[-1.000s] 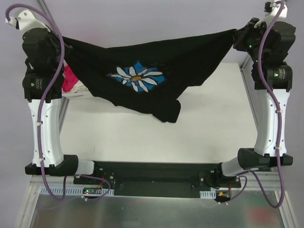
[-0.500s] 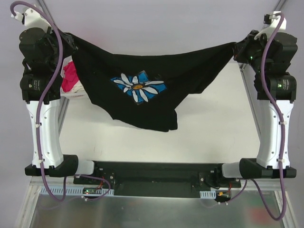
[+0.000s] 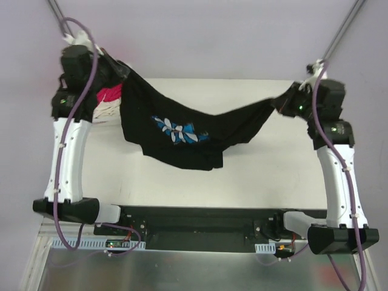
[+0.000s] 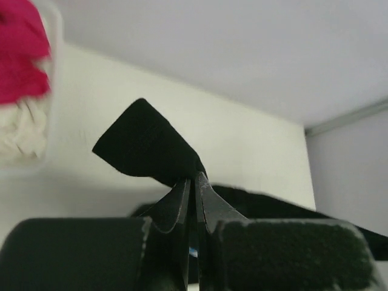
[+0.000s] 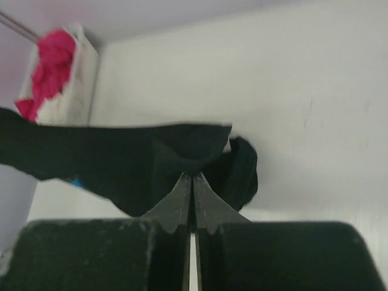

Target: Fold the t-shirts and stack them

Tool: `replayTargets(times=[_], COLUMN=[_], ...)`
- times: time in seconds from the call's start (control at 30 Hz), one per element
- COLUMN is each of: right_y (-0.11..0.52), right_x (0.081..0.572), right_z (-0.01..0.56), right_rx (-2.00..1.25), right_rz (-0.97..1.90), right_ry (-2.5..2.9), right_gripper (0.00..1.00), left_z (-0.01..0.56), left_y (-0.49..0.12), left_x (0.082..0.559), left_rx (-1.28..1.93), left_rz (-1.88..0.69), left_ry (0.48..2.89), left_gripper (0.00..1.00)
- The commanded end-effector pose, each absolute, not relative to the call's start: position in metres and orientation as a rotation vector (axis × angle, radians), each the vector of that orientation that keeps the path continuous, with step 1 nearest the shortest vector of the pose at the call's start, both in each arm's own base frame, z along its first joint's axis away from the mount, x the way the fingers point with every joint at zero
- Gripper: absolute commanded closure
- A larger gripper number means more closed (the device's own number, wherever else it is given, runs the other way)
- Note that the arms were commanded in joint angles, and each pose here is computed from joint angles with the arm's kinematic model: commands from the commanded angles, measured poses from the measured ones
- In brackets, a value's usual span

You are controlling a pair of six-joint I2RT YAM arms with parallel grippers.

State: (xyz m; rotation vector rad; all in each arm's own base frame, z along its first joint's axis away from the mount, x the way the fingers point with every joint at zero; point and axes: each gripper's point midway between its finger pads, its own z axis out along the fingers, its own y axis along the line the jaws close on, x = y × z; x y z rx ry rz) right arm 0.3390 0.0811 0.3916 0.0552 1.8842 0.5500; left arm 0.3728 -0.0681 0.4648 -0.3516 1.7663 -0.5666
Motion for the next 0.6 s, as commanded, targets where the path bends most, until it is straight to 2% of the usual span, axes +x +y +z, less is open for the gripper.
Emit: replayTargets(times=[0.0, 0.03, 0.13, 0.2, 0.23, 0.33, 0.47, 0.57], right_y=[0.095, 0.096, 0.087, 0.068, 0.064, 0.055, 0.063, 0.075], right_x=[0.319, 0.307, 0.289, 0.290, 0.296, 0.325, 0.368, 0.365], right_z=[0.303, 0.269, 0.226, 0.214, 0.227, 0.256, 0.330, 0.330], right_rx=[0.146, 0.168, 0.222, 0.286, 0.286, 0.243, 0.157, 0.152], right_rz=[0.687, 0.689, 0.627, 0.501, 0.468, 0.411, 0.448, 0.528], right_ry=[2.072, 2.149, 2.244, 2.261, 2.225, 2.175, 2.103, 2.122], right_gripper=[0.99, 0.99, 0.99, 0.99, 0.99, 0.99, 0.99, 0.99], left_z=[0.361, 0.333, 0.283, 0.268, 0.257, 0.259, 0.305, 0.349], left_y=[-0.135, -0.144, -0.181, -0.200, -0.197, -0.191, -0.152, -0.120], left_x=[0.387, 0.386, 0.372, 0.361, 0.359, 0.352, 0.347, 0.347], left_rx=[-0.322, -0.329, -0.332, -0.302, -0.342, -0.397, -0.416, -0.396], left_rz=[-0.647, -0.636, -0.657, -0.635, -0.590, -0.519, -0.364, -0.243], left_ry=[2.060, 2.126, 2.256, 2.295, 2.305, 2.271, 2.109, 1.983], left_gripper=[1.00, 1.00, 1.00, 1.00, 1.00, 1.00, 1.00, 1.00])
